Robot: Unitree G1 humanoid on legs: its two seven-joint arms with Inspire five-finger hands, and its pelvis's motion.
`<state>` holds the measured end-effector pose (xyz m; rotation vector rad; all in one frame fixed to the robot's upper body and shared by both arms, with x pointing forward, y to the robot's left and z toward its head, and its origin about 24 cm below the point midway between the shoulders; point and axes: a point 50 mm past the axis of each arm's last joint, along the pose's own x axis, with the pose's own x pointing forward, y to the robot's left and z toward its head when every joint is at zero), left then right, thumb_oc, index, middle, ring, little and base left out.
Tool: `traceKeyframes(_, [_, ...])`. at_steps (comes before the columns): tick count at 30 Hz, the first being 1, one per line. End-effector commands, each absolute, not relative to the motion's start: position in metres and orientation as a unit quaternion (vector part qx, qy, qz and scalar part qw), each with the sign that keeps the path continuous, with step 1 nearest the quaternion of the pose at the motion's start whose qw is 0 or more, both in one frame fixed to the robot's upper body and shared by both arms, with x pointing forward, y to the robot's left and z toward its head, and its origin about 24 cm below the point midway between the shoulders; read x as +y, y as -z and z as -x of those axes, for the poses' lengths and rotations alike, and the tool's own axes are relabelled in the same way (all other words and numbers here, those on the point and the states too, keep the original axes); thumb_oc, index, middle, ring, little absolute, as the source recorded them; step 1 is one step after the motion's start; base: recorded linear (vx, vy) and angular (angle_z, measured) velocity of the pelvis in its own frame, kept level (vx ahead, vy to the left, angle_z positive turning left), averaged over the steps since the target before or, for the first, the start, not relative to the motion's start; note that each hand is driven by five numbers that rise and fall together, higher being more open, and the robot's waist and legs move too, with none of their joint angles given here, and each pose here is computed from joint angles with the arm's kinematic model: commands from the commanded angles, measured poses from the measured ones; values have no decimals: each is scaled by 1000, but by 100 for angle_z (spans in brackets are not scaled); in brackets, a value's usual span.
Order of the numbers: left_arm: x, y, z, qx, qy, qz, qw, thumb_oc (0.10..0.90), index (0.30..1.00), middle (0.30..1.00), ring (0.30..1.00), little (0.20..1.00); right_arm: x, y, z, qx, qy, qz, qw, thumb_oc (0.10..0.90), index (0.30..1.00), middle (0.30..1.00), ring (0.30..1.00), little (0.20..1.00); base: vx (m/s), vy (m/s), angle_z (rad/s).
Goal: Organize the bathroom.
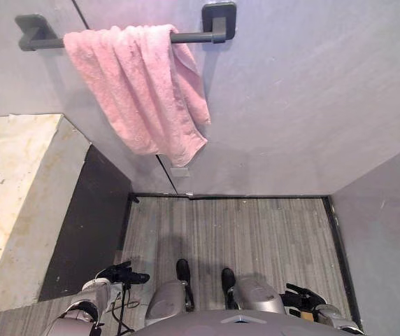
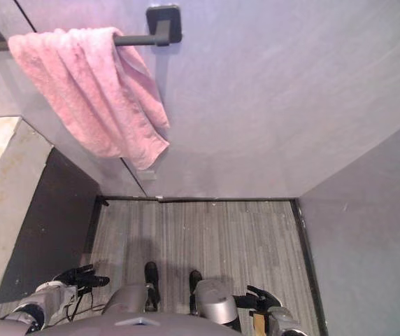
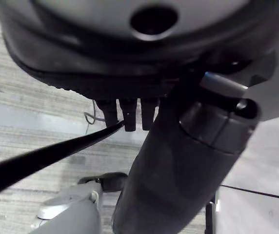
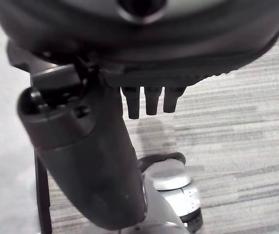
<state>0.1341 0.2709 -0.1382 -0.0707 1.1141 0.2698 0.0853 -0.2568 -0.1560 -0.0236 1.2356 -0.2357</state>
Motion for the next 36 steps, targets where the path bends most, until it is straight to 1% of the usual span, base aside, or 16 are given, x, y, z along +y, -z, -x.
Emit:
traceKeyframes(1, [282, 136, -124, 511, -150, 28, 846, 800, 900, 900, 900, 900, -278, 151, -66, 572, 145, 30, 807, 800, 900, 900, 900, 900, 49, 52, -6])
traceKeyframes(6, [288, 130, -131, 488, -150, 14, 860, 800, 900, 900, 900, 900, -281, 149, -70, 563, 144, 41, 813, 800, 900, 900, 900, 900, 47, 60, -7])
traceKeyframes(10, [299, 118, -139, 458, -161, 9, 874, 800, 900, 900, 900, 900, -276, 147, -82, 548, 128, 55, 825, 800, 900, 900, 900, 900, 10, 36, -18])
traceKeyframes(12, [304, 107, -153, 417, -174, 33, 892, 800, 900, 900, 900, 900, -274, 142, -105, 519, 116, 55, 845, 800, 900, 900, 900, 900, -29, -206, -55])
traceKeyframes(14, [308, 100, -161, 392, -182, 39, 901, 800, 900, 900, 900, 900, -274, 137, -119, 500, 116, 51, 857, 800, 900, 900, 900, 900, -27, -271, -19])
traceKeyframes(16, [308, 92, -171, 369, -170, 38, 913, 800, 900, 900, 900, 900, -272, 134, -127, 485, 112, 45, 866, 800, 900, 900, 900, 900, 26, -218, 39])
traceKeyframes(18, [309, 89, -172, 362, -164, 34, 917, 800, 900, 900, 900, 900, -275, 132, -128, 479, 115, 44, 869, 800, 900, 900, 900, 900, 73, -51, 44])
traceKeyframes(21, [312, 75, -191, 343, -148, 21, 927, 800, 900, 900, 900, 900, -281, 126, -129, 459, 126, 53, 878, 800, 900, 900, 900, 900, 73, 14, 56])
traceKeyframes(25, [315, 65, -199, 321, -140, 16, 936, 800, 900, 900, 900, 900, -283, 117, -140, 431, 125, 68, 891, 800, 900, 900, 900, 900, 71, 15, 19])
traceKeyframes(26, [317, 59, -201, 308, -141, 12, 941, 800, 900, 900, 900, 900, -283, 110, -149, 410, 120, 75, 901, 800, 900, 900, 900, 900, 55, 11, 14])
traceKeyframes(27, [324, 40, -207, 263, -151, 10, 953, 800, 900, 900, 900, 900, -276, 87, -175, 347, 94, 85, 929, 800, 900, 900, 900, 900, 58, 8, 7])
traceKeyframes(28, [327, 35, -209, 250, -155, 7, 956, 800, 900, 900, 900, 900, -273, 80, -181, 329, 84, 93, 936, 800, 900, 900, 900, 900, 49, -13, 4])
traceKeyframes(30, [336, 12, -215, 199, -155, -19, 967, 800, 900, 900, 900, 900, -260, 53, -200, 252, 43, 110, 961, 800, 900, 900, 900, 900, 41, -50, 2])
traceKeyframes(32, [340, -14, -225, 149, -132, -75, 977, 800, 900, 900, 900, 900, -256, 28, -212, 175, 18, 147, 973, 800, 900, 900, 900, 900, 39, -77, 4])
traceKeyframes(33, [340, -14, -225, 149, -132, -75, 977, 800, 900, 900, 900, 900, -256, 28, -212, 175, 18, 147, 973, 800, 900, 900, 900, 900, 23, -67, 0])
traceKeyframes(36, [336, -42, -243, 112, -98, -119, 982, 800, 900, 900, 900, 900, -257, 0, -230, 115, -6, 178, 977, 800, 900, 900, 900, 900, 17, -44, -3])
